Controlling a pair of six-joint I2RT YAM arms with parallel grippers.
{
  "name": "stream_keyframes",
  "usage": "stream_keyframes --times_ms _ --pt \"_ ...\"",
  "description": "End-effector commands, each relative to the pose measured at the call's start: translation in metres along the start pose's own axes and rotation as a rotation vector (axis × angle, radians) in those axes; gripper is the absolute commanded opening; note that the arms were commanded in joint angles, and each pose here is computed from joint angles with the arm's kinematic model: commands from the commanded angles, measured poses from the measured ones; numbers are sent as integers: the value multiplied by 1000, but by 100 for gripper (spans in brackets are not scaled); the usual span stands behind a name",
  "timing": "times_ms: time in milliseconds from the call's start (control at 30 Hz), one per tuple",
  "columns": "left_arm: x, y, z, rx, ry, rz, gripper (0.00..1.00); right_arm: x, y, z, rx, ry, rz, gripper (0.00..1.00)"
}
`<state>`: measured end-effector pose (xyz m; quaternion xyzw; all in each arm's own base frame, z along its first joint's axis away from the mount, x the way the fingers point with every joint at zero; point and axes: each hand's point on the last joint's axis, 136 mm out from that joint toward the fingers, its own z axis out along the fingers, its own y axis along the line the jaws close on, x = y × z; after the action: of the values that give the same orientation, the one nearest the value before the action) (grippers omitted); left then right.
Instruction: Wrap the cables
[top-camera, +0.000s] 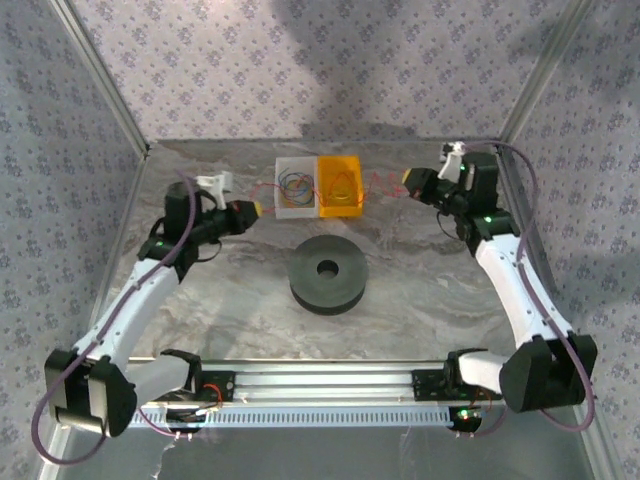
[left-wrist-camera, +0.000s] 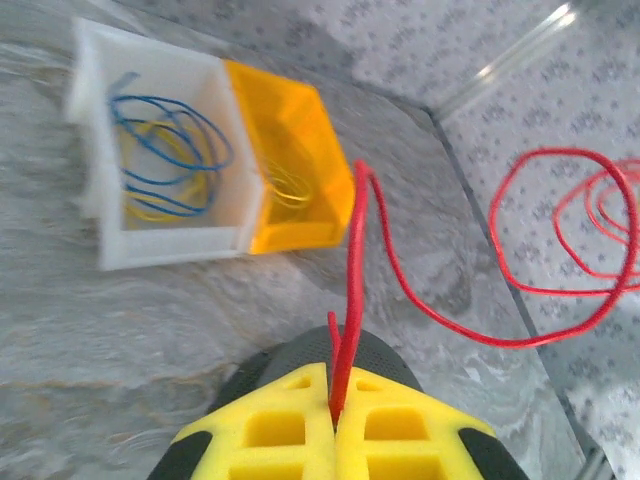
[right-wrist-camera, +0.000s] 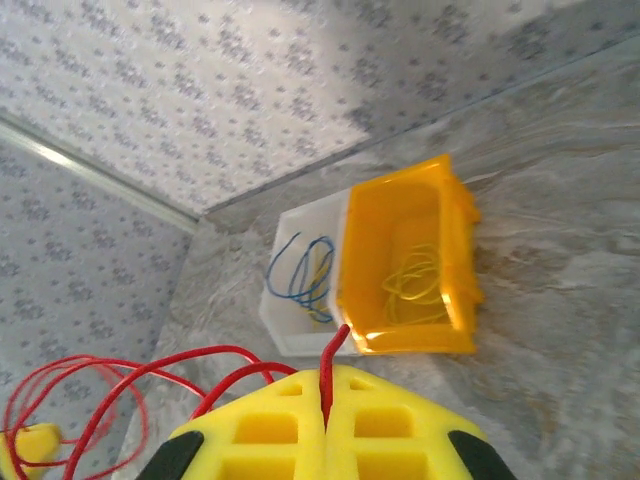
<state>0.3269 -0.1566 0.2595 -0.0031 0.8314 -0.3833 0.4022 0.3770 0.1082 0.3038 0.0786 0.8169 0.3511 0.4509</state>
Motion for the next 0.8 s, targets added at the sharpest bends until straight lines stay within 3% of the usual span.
stream_keyframes --times_ms 0,433,533,667,767 --pt "-13 13 -25 -44 -22 -35 0 8 -35 -25 112 5 18 0" --pt "-87 76 -109 -166 -257 -212 0 -20 -108 -128 249 -283 207 0" --pt "-99 84 -122 -178 -287 -240 0 -26 -123 -152 290 -396 263 0" --pt "-108 95 -136 -170 -326 -325 0 -28 -136 -168 362 -489 315 0" --pt "-111 103 -145 -186 -338 -384 0 -37 -142 -164 367 -482 358 0"
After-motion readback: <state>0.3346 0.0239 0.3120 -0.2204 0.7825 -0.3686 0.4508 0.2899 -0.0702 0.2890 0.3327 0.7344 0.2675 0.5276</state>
